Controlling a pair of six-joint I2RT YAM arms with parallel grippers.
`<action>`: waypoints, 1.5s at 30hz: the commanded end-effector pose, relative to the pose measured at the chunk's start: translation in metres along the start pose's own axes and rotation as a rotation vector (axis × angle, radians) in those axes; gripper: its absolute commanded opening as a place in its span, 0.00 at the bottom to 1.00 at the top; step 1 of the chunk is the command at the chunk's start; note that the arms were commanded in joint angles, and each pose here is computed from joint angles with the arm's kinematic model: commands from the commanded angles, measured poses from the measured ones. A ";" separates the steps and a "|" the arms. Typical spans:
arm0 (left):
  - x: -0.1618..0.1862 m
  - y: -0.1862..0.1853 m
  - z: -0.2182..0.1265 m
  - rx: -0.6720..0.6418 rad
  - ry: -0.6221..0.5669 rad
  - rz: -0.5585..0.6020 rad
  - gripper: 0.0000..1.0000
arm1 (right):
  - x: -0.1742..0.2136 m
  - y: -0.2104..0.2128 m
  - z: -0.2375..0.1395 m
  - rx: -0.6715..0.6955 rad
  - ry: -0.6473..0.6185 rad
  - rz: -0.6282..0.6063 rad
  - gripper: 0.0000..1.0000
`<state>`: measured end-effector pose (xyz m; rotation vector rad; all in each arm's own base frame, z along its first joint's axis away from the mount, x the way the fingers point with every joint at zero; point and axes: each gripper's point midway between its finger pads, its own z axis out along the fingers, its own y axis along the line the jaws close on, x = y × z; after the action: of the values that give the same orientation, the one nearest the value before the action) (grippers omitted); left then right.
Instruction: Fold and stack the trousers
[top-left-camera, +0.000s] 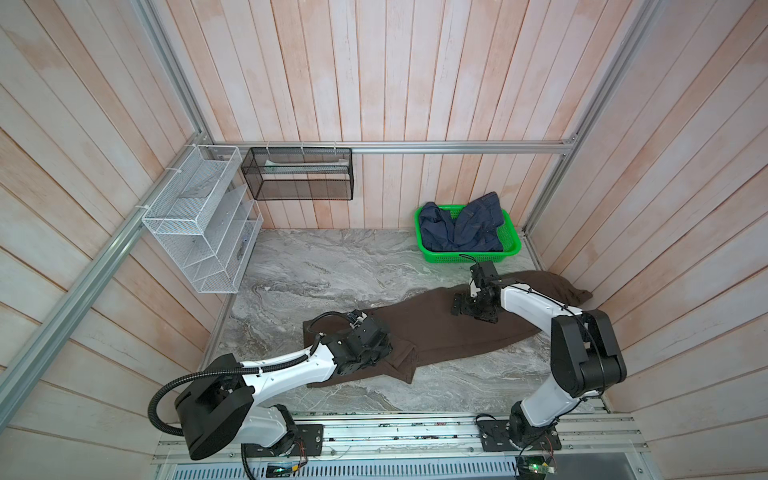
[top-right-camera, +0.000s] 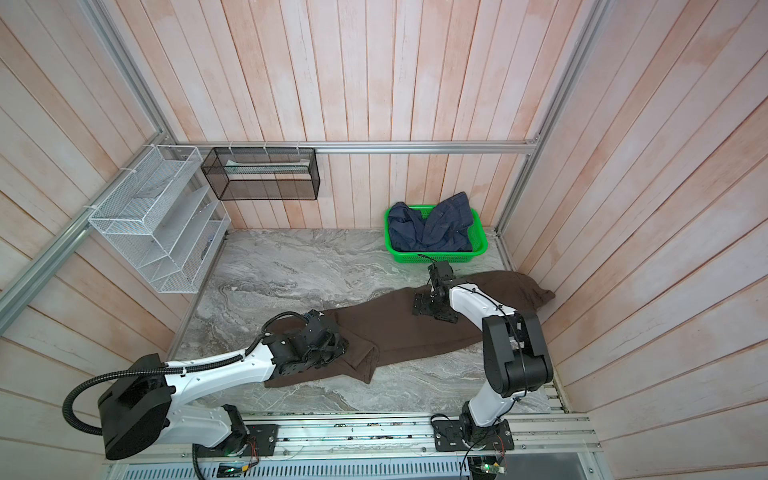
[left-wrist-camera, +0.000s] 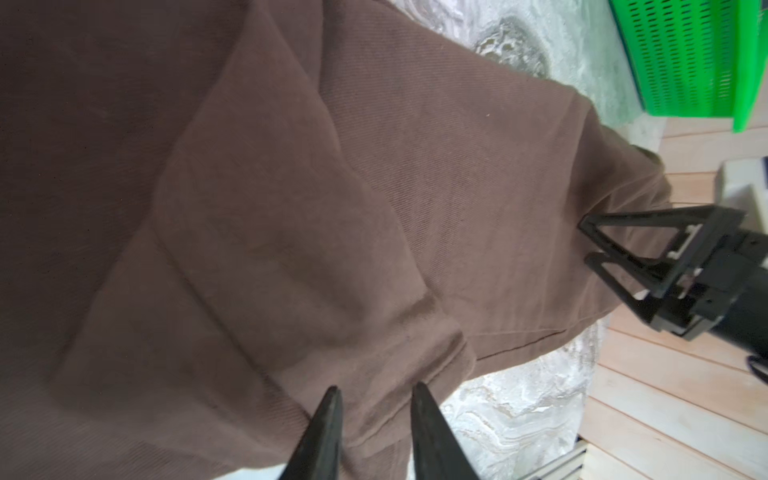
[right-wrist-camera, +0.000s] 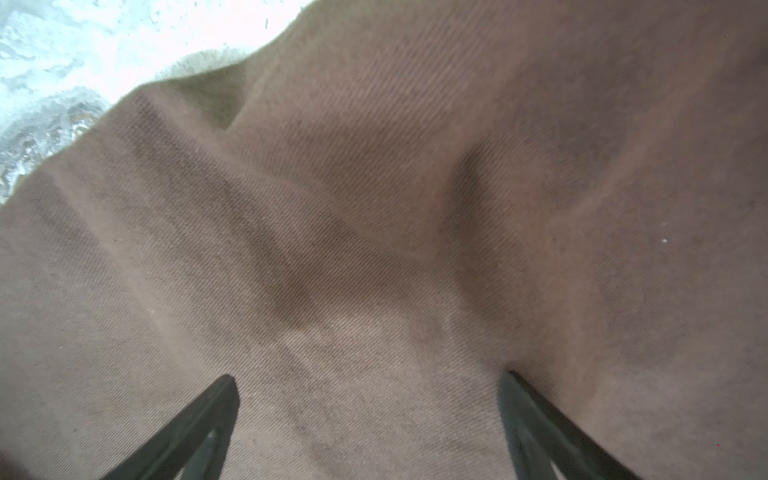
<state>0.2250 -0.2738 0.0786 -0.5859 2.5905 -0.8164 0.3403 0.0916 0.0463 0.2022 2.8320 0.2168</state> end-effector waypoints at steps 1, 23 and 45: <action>0.002 0.004 0.009 0.004 -0.014 -0.056 0.30 | 0.004 0.001 -0.005 -0.015 0.000 -0.018 0.98; 0.017 0.021 0.030 -0.086 0.044 -0.047 0.61 | 0.008 0.003 -0.003 -0.034 0.003 -0.027 0.98; -0.039 -0.113 -0.038 0.096 -0.066 0.348 0.00 | 0.014 -0.001 0.005 -0.024 0.018 -0.029 0.98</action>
<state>0.2663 -0.3044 0.1465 -0.3769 2.5036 -0.7867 0.3316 0.0943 0.0392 0.1649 2.8394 0.2488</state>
